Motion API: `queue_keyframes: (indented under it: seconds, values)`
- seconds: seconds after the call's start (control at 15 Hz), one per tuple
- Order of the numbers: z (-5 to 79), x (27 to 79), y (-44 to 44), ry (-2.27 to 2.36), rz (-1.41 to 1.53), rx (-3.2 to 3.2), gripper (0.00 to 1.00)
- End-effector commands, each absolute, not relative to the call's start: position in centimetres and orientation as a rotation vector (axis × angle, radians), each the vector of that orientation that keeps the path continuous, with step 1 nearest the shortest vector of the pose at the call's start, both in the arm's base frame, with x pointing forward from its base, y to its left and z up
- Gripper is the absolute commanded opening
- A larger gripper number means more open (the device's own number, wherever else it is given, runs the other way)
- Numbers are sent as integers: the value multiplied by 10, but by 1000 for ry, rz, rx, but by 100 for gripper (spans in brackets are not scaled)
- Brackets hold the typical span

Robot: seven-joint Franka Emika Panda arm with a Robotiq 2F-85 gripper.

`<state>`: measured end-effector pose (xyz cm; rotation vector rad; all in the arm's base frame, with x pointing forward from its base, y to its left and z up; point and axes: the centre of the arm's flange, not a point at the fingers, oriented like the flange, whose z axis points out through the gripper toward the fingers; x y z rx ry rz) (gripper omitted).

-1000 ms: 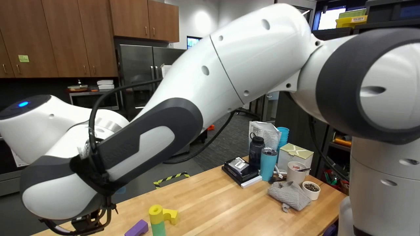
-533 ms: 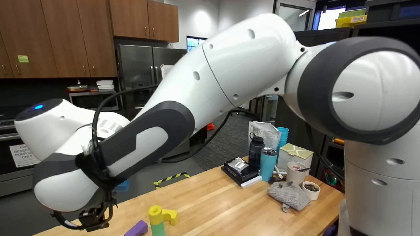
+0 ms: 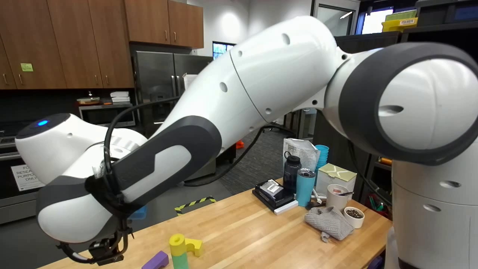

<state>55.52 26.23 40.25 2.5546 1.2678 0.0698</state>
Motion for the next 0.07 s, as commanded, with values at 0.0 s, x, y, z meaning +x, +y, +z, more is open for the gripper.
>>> queue_keyframes:
  seconds: [0.0]
  values:
    - [403, 555, 262, 1268, 70, 2555, 100]
